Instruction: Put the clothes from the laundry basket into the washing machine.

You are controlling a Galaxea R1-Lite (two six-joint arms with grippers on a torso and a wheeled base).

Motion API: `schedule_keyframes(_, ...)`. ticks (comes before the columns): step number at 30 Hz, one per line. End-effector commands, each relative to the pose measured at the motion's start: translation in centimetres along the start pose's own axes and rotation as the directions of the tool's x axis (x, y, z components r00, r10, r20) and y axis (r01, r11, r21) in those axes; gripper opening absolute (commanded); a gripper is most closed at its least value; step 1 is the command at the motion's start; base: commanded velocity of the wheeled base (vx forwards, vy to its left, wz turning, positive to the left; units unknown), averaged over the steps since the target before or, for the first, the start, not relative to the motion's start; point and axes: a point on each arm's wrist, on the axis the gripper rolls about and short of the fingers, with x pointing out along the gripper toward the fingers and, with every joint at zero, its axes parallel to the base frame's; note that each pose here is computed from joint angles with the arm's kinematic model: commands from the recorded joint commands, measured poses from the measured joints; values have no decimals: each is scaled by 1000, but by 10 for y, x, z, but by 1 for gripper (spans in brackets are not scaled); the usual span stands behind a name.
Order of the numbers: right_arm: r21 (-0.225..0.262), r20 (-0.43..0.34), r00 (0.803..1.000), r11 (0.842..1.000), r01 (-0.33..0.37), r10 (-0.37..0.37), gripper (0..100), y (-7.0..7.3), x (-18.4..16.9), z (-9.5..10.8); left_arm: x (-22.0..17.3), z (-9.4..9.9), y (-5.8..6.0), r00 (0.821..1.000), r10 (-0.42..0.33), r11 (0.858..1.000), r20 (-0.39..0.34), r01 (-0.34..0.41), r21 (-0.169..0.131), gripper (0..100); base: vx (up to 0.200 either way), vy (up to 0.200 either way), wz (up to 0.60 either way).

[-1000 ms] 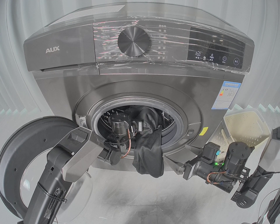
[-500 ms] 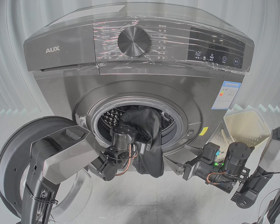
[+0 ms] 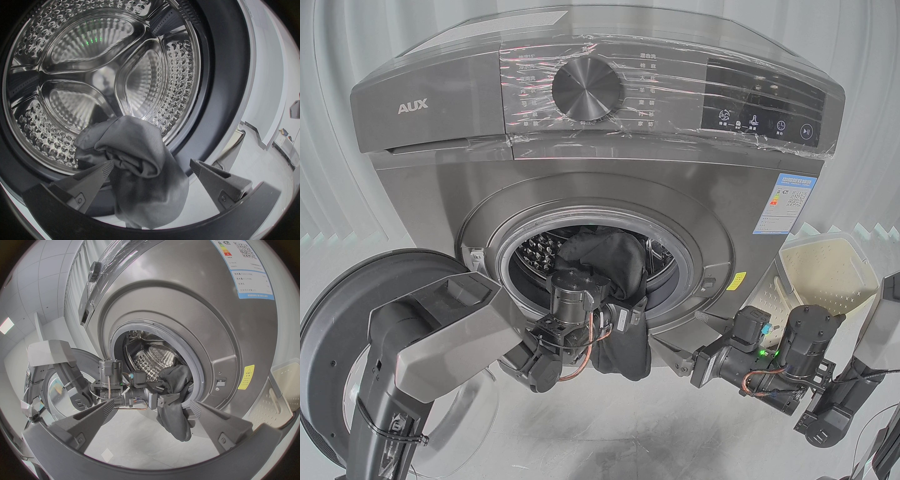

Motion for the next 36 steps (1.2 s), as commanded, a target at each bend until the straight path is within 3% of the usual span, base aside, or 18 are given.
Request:
schedule_keyframes(1, 0, -2, 1000, 1000, -2, 2, 100, 1, 0, -1, 21, -18, 1, 1000, 4, 1000, 10, -4, -3, 100, 0, 0, 0)
schedule_keyframes(8, 0, -1, 1000, 1000, -2, 2, 100, 1, 0, 0, 40, -26, 1, 999, 9, 1000, 43, -9, -9, 100, 0, 0, 0)
schedule_keyframes(9, 0, -1, 1000, 1000, -2, 2, 100, 1, 0, 0, 42, -28, 1, 999, 11, 1000, 44, -11, -9, 0, 0, 0, 0)
schedule_keyframes(15, 0, -2, 1000, 1000, -2, 2, 100, 1, 0, -1, 49, -40, -1, 999, 11, 1000, 40, -11, -9, 0, 0, 0, 0)
schedule_keyframes(21, 0, -2, 1000, 1000, -2, 2, 100, 1, 0, -1, 53, -26, 8, 994, 33, 999, 101, -31, -22, 0, 0, 0, 0)
schedule_keyframes(27, 0, 3, 1000, 1000, -3, 3, 100, 1, 0, 0, 52, -1, 35, 977, 105, 994, 184, -98, -43, 0, 0, 0, 0)
schedule_keyframes(31, 0, -1, 1000, 1000, -4, 4, 100, 1, 0, 0, 52, 5, 53, 969, 150, 989, 199, -142, -50, 0, 0, 0, 0)
schedule_keyframes(35, 0, -2, 1000, 1000, -4, 4, 100, 1, 1, -1, 52, 10, 58, 963, 160, 987, 216, -151, -54, 0, 0, 0, 0)
schedule_keyframes(36, 0, -4, 1000, 1000, -3, 3, 100, 1, 1, -1, 52, 11, 58, 963, 160, 987, 218, -151, -58, 100, 0, 0, 0)
